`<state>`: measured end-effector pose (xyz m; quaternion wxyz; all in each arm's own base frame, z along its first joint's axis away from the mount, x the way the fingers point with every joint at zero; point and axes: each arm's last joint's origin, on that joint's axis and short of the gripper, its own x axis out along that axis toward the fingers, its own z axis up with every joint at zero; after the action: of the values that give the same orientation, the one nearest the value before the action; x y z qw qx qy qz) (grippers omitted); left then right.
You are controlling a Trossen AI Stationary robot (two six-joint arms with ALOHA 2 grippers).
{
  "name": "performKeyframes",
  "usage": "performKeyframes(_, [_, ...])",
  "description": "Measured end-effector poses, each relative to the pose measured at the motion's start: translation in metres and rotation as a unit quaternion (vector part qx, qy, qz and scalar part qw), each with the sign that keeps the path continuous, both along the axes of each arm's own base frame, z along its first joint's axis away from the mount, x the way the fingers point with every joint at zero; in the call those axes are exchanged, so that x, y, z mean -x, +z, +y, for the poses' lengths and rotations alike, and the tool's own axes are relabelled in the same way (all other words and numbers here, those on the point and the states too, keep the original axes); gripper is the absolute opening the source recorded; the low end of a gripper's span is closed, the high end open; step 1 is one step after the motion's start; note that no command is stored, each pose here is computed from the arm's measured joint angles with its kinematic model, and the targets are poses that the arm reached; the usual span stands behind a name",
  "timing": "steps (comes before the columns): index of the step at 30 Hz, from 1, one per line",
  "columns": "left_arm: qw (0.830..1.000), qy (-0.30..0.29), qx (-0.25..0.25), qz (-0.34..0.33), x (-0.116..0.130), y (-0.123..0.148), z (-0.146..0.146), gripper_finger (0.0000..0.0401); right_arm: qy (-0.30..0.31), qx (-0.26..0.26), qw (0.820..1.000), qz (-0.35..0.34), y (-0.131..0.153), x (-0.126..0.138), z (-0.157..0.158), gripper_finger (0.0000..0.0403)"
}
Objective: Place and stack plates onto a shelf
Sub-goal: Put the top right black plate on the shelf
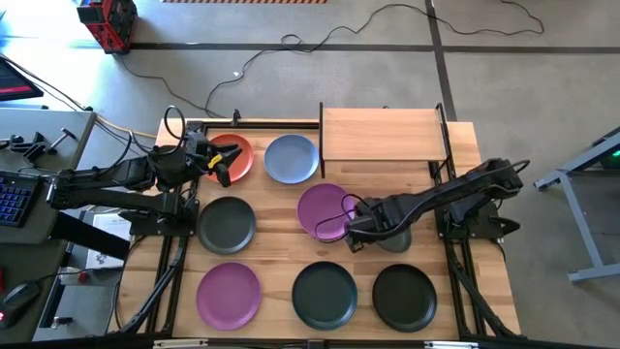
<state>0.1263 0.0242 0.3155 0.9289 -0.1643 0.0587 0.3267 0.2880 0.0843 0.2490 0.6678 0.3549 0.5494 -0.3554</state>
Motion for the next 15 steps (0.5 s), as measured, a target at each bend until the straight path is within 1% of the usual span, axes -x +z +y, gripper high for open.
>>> performKeyframes(8, [1.0, 0.0, 0.0, 0.0, 0.0, 0.0, 0.0, 0.0088, -0.002, 0.036, 0.999, 0.001, 0.039, 0.001, -0.002, 0.0])
performKeyframes(15, [1.0, 0.0, -0.001, 0.0, 0.0, 0.0, 0.0, 0.0088, 0.015, 0.094, 0.995, 0.007, 0.073, 0.008, -0.009, 0.0])
